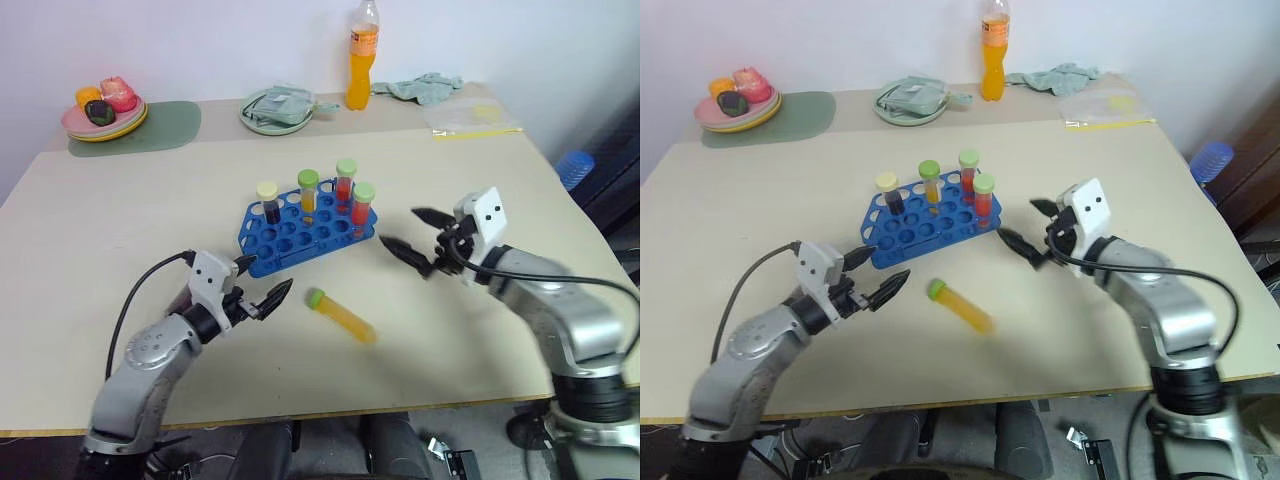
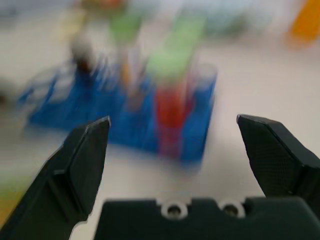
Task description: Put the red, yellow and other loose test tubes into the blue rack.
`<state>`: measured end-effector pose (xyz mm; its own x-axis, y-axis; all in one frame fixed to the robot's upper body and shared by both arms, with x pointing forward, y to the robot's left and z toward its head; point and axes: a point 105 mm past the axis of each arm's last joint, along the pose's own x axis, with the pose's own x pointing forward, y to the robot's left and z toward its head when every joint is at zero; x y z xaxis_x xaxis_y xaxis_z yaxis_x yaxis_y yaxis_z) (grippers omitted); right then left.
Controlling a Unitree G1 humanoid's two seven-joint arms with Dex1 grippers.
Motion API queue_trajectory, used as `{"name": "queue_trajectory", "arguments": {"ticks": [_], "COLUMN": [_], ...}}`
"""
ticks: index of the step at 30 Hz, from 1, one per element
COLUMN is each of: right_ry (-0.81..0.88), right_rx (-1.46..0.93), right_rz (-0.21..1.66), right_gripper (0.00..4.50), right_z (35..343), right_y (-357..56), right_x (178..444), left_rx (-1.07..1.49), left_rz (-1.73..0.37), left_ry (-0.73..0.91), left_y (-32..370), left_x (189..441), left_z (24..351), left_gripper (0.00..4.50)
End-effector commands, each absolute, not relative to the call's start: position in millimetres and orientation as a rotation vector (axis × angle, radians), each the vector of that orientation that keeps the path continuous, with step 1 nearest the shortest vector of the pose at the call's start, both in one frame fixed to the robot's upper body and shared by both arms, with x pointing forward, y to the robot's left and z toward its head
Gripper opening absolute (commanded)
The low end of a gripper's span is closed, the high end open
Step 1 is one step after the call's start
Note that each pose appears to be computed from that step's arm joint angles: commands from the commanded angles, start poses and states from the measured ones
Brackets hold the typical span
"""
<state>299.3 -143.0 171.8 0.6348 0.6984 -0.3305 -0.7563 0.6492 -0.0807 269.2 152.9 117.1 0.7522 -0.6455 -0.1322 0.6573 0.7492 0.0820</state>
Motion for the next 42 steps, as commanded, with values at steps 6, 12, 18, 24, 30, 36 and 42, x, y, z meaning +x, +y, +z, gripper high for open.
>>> {"name": "queue_trajectory", "arguments": {"ticks": [6,12,18,24,30,36,42], "right_ry": [0.712,0.882,1.011,1.072,1.084,1.007,0.438], "right_rx": [-0.221,-0.234,-0.247,-0.239,-0.246,-0.211,-0.315], "right_rz": [1.120,1.165,1.109,1.064,1.046,1.052,1.125], "right_gripper": [4.48,4.48,4.48,4.48,2.16,0.79,0.79], "right_z": [165.6,155.6,139.8,130.6,127.5,140.9,175.5], "right_y": [-77.9,-60.4,-56.3,-51.6,-50.6,-48.5,-49.8], "right_x": [263.7,265.5,271.7,276.6,276.3,279.3,279.6], "left_rx": [0.213,0.208,0.193,0.184,0.177,0.181,0.157], "left_rz": [-0.900,-0.966,-1.005,-1.000,-0.989,-0.983,-0.936], "left_ry": [0.209,0.235,0.250,0.246,0.243,0.242,0.216], "left_y": [172.0,163.6,151.1,147.2,145.8,146.0,152.9], "left_x": [246.2,230.8,217.1,215.7,214.8,217.6,223.2], "left_z": [112.4,108.7,104.0,103.4,103.5,103.1,109.4], "left_gripper": [4.50,4.50,4.50,4.50,4.50,4.50,4.50]}}
